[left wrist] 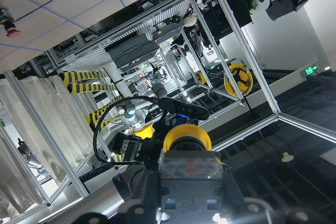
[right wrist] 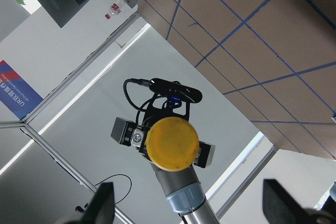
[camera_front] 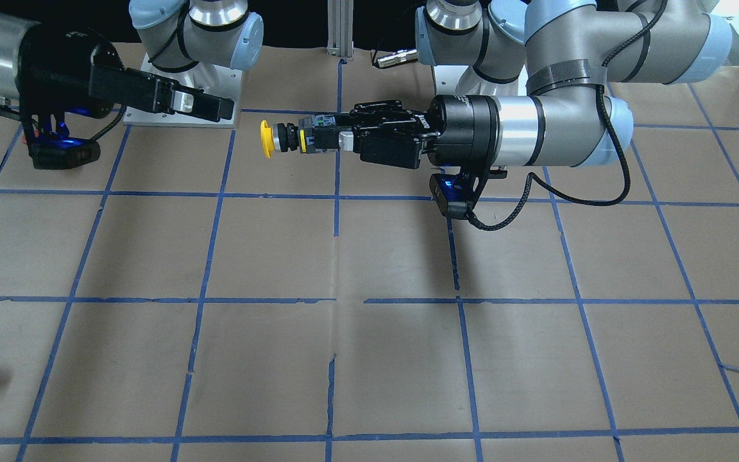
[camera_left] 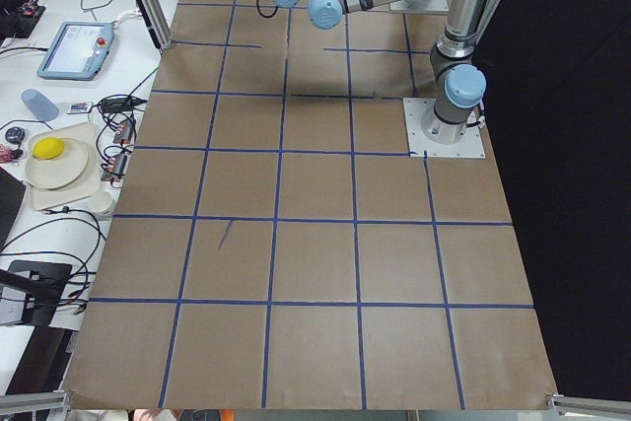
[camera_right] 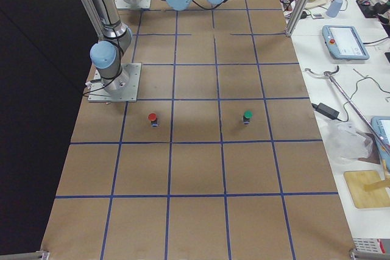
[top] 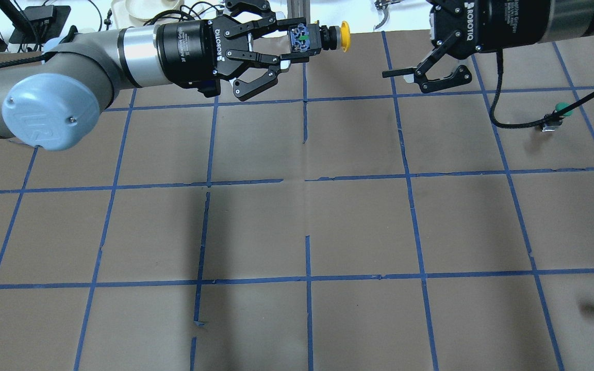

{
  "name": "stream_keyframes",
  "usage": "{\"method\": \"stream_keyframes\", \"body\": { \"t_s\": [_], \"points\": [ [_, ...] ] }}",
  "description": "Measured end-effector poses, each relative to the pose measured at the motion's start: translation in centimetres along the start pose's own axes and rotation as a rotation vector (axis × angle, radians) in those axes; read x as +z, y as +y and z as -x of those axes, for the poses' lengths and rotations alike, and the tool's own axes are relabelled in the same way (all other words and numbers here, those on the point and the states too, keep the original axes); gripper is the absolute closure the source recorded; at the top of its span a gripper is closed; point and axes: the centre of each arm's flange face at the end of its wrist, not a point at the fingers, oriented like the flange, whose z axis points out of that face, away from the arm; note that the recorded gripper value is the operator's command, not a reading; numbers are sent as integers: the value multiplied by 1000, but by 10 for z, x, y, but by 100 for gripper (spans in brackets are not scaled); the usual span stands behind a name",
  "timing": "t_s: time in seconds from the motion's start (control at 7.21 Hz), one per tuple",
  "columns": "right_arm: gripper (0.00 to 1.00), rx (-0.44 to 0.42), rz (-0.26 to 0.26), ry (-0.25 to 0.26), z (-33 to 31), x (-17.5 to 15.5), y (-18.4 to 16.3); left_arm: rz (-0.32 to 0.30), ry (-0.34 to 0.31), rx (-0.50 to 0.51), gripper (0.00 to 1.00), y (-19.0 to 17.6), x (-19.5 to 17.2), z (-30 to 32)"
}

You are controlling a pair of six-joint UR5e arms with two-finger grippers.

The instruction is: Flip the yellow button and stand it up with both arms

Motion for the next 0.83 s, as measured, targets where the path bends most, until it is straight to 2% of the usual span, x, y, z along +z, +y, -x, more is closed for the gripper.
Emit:
{"method": "stream_keyframes", "body": {
  "t_s": [0.28,0.42,0.55,0.69,0.83],
  "points": [
    [3,5,48,38,-2,32,-8,8,-2,-4,96,2,4,3],
    [11,-2,57,40,1,38,-7,9,-3,-4,96,2,5,3],
    [34,-9,60,35,2,41,-6,10,-3,-4,96,2,5,3],
    [52,-15,61,31,3,42,-5,10,-3,-4,96,2,5,3],
    [81,-25,60,29,5,42,-5,10,-3,-4,96,3,5,3]
  ]
}}
